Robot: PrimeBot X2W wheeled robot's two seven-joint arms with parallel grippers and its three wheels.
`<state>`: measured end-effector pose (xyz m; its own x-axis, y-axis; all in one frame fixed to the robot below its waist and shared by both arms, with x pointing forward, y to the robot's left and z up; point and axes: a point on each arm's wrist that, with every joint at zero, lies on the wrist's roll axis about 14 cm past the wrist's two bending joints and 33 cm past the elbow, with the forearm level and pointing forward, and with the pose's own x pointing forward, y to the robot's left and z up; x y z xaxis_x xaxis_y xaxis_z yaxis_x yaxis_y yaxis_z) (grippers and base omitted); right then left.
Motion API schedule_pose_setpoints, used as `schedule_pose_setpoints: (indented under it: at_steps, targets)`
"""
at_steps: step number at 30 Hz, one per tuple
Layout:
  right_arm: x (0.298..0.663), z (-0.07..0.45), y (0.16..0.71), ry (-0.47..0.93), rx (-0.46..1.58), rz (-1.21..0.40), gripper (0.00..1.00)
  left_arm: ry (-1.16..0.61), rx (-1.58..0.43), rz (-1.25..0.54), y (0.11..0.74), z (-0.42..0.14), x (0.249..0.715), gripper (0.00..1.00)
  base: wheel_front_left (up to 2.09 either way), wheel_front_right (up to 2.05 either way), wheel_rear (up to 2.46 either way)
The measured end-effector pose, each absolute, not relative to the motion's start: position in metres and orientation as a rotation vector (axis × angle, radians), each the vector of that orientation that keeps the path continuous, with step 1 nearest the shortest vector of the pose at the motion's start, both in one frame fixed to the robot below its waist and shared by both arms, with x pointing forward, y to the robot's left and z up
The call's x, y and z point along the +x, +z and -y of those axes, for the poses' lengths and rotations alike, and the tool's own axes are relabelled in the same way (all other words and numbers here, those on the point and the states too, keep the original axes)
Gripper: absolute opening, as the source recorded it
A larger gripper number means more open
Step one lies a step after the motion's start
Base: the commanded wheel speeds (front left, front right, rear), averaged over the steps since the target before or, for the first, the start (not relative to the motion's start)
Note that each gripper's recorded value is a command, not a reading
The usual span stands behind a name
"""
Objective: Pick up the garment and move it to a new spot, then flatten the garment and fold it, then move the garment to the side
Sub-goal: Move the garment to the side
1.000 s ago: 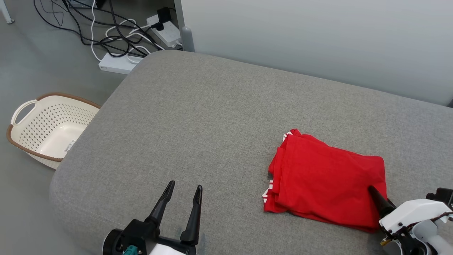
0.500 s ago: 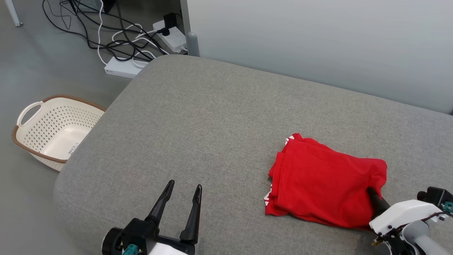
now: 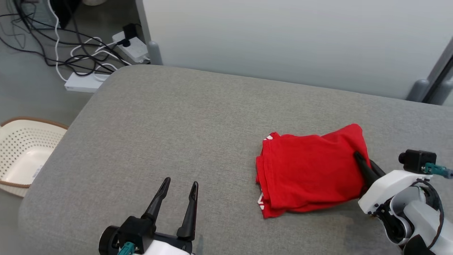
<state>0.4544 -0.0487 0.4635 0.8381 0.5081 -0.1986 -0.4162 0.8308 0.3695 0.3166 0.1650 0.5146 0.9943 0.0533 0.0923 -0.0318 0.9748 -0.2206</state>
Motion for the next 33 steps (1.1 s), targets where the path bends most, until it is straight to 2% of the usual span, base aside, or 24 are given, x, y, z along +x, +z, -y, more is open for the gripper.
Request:
schedule_pose_setpoints:
  at_steps: [13, 25, 33]
  targets:
    - [0.452, 0.14, 0.483, 0.298, 0.23, -0.169, 0.0, -0.182, -0.231, 0.109, 0.527, -0.1, 0.36, 1.0, 0.0, 0.0, 0.0]
    - [0.423, 0.219, 0.486, 0.092, 0.216, -0.125, 0.0, -0.411, -0.257, 0.071, 0.523, -0.023, 0.383, 1.0, 0.0, 0.0, 0.0]
    - [0.399, 0.254, 0.487, -0.014, 0.214, -0.108, 0.0, -0.542, -0.271, 0.057, 0.522, 0.023, 0.391, 1.0, 0.0, 0.0, 0.0]
